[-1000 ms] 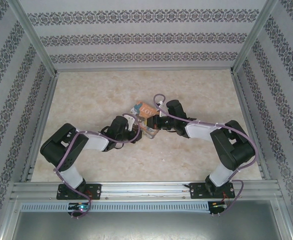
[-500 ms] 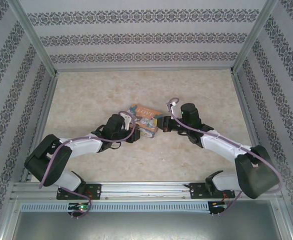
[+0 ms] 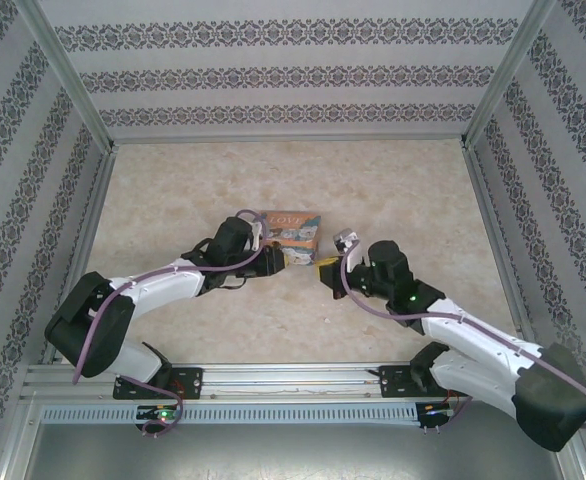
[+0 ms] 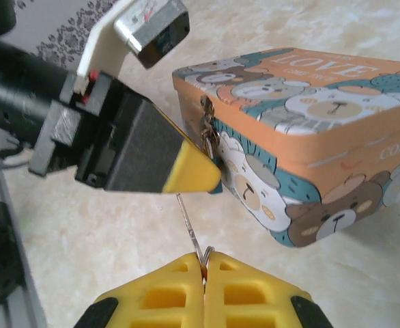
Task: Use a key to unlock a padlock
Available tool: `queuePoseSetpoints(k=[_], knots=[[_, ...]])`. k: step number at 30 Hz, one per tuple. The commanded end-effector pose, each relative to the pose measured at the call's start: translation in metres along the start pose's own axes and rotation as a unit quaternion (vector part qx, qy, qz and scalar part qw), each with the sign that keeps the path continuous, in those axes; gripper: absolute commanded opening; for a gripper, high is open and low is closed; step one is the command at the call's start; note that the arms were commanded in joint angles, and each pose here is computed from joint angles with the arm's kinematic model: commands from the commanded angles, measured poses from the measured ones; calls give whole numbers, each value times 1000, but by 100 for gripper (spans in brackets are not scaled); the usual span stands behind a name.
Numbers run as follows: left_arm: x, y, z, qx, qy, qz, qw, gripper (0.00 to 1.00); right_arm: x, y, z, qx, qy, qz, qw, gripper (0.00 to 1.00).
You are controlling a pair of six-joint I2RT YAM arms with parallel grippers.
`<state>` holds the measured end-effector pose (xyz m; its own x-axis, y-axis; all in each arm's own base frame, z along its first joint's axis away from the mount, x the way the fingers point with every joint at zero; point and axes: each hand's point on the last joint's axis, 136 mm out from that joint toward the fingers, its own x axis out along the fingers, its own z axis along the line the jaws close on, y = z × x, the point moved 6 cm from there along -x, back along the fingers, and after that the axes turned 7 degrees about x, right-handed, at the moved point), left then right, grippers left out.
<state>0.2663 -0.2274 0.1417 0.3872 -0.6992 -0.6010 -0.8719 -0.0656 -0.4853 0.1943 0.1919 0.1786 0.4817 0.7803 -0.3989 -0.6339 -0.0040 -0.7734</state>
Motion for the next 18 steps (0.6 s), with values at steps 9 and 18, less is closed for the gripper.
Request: queuePoseSetpoints(k=[9,18], knots=[[0,-23,-32,-44,52,-1,998,18,18,28,-1,-78,49,10,996,0],[4,-25,-33,-76,72,-11,994,18,35,30,-4,-80,65,-2,995,0]])
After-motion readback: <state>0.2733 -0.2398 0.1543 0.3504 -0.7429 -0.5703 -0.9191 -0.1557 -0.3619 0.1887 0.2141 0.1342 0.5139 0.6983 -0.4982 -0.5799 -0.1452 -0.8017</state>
